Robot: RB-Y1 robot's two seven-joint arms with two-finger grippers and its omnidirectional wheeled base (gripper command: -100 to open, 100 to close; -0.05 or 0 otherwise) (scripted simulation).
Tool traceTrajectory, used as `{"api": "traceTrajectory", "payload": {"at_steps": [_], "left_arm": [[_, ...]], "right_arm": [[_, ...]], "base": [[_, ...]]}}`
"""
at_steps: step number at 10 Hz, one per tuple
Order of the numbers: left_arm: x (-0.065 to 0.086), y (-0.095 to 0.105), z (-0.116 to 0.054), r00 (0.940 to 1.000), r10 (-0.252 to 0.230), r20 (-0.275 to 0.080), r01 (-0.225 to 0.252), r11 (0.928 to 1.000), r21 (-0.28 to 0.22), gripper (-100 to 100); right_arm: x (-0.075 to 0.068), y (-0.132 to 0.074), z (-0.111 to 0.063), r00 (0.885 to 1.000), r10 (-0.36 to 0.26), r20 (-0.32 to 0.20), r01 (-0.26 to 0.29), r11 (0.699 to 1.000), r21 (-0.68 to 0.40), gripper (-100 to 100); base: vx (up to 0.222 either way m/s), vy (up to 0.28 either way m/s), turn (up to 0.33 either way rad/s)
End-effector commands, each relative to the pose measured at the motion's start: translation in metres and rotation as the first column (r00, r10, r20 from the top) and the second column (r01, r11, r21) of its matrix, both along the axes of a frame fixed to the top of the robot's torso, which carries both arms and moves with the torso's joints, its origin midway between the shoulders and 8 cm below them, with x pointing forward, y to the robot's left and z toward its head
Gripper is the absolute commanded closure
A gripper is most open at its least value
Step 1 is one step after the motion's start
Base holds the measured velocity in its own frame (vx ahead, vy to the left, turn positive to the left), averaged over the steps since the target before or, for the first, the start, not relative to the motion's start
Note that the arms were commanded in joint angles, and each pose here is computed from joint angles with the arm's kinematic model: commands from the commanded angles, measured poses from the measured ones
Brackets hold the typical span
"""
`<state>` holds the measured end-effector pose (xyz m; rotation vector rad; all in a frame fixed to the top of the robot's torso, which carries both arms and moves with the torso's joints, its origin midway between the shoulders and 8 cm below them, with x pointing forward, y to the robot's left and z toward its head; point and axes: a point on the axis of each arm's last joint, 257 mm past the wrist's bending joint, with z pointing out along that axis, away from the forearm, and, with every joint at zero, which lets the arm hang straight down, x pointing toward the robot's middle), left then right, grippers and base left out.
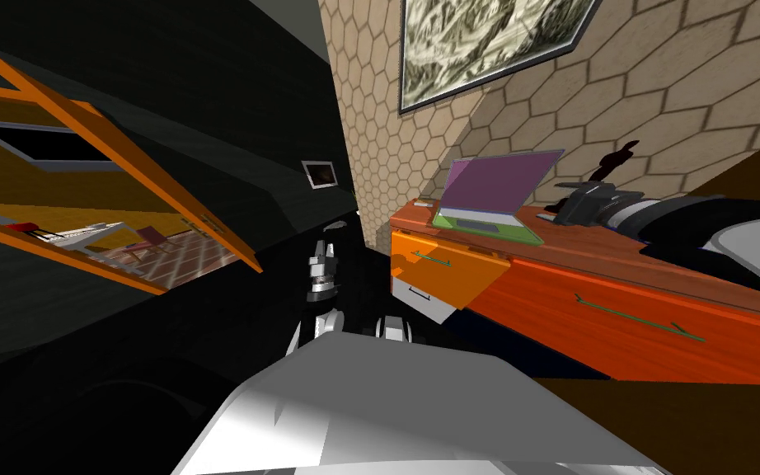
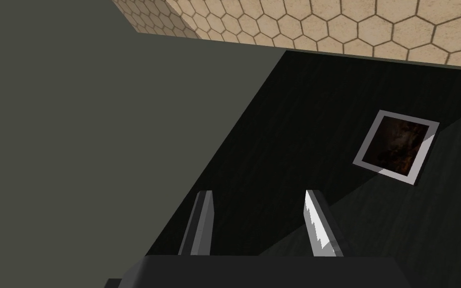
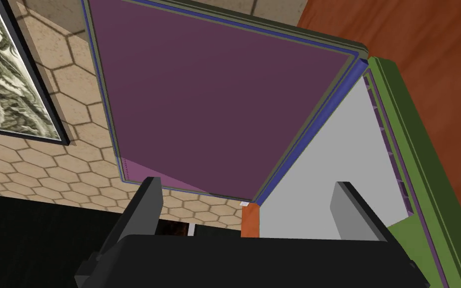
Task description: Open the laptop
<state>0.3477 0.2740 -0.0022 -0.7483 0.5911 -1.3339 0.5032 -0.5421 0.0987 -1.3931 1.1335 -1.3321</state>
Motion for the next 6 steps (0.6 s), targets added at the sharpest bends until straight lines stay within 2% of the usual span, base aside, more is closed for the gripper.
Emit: {"api": "traceTrajectory", "payload": {"at_steps": [1, 3, 5, 6], "left_arm": [[0.0, 0.0, 0.0, 1.0, 0.0, 0.0, 0.0, 1.0, 0.0, 0], [0.0, 0.0, 0.0, 1.0, 0.0, 0.0, 0.0, 1.0, 0.0, 0], [0.0, 0.0, 0.0, 1.0, 0.0, 0.0, 0.0, 1.0, 0.0, 0], [0.0, 0.0, 0.0, 1.0, 0.0, 0.0, 0.0, 1.0, 0.0, 0]], "right_arm": [[-0.003, -0.009, 0.003, 1.0, -0.029, -0.009, 0.029, 0.999, -0.045, -100], [-0.007, -0.048, 0.021, 0.992, -0.123, -0.03, 0.117, 0.981, -0.155, -100], [-0.007, -0.052, 0.024, 0.99, -0.135, -0.031, 0.128, 0.975, -0.18, -100], [-0.011, -0.071, 0.036, 0.982, -0.183, -0.036, 0.17, 0.957, -0.237, -100]], "base": [[0.025, 0.008, -0.008], [0.065, 0.027, 0.076], [0.073, 0.027, 0.015], [0.064, 0.037, 0.059]]}}
